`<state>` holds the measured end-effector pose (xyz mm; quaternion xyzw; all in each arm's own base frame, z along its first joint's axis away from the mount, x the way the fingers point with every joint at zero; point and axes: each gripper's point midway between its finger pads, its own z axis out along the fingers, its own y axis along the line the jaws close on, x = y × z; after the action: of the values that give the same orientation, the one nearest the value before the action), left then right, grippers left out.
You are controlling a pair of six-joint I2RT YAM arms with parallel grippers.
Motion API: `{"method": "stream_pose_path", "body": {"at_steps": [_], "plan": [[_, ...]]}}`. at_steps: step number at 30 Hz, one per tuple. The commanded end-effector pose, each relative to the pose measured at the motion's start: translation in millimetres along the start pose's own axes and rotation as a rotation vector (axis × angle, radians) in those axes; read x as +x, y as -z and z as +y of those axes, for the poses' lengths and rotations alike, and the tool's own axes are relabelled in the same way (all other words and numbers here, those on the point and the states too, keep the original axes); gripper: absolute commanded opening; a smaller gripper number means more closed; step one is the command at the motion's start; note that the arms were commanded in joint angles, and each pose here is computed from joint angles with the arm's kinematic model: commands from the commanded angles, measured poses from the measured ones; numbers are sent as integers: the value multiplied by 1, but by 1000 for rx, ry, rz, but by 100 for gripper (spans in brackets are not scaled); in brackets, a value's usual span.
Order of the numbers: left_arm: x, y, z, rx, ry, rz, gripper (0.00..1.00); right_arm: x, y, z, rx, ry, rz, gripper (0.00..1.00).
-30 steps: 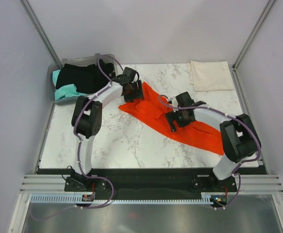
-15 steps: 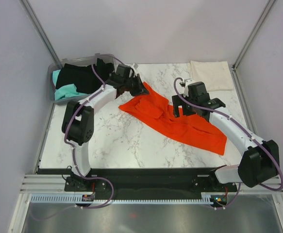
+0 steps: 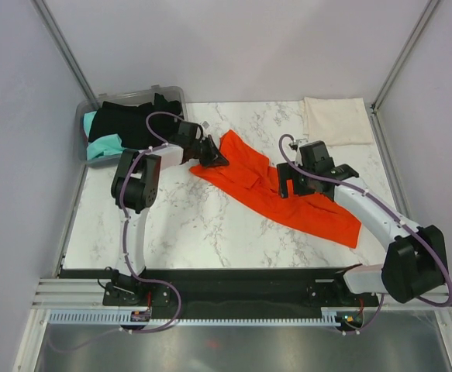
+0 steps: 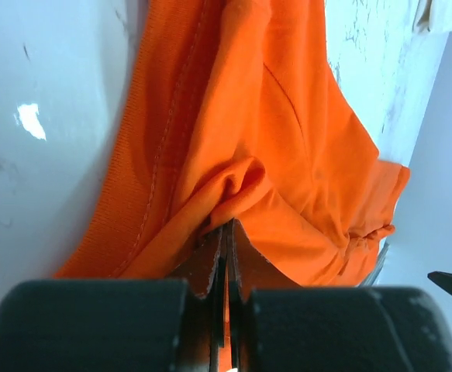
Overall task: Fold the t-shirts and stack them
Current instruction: Fold the tshirt
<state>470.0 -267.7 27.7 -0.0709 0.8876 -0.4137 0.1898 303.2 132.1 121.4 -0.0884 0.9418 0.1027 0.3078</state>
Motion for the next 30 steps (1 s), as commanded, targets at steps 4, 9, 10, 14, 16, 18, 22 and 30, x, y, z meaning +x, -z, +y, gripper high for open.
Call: {"method": "stream_pose_path", "body": {"at_steps": [4,9,10,14,16,18,22,30], "plan": [[-17,3,18,-64,-62,26,2,8,-12,-20,88,78,68,98],[-27,5,17,-86,-111,28,3,1,-23,-24,110,112,102,98],[-31,5,18,-98,-124,20,4,0,-25,-26,123,117,108,98],[-50,0,13,-116,-183,3,5,3,-38,-30,144,133,163,98],[-63,-6,8,-102,-205,-19,5,1,-41,-35,172,145,171,98],[-74,-10,-1,-77,-214,-36,5,3,-47,-40,192,160,190,98],[-86,-26,2,-61,-212,-50,5,11,-58,-46,208,173,233,98],[-110,-1,-57,-5,-307,-139,18,13,-62,-50,201,154,244,98]]}}
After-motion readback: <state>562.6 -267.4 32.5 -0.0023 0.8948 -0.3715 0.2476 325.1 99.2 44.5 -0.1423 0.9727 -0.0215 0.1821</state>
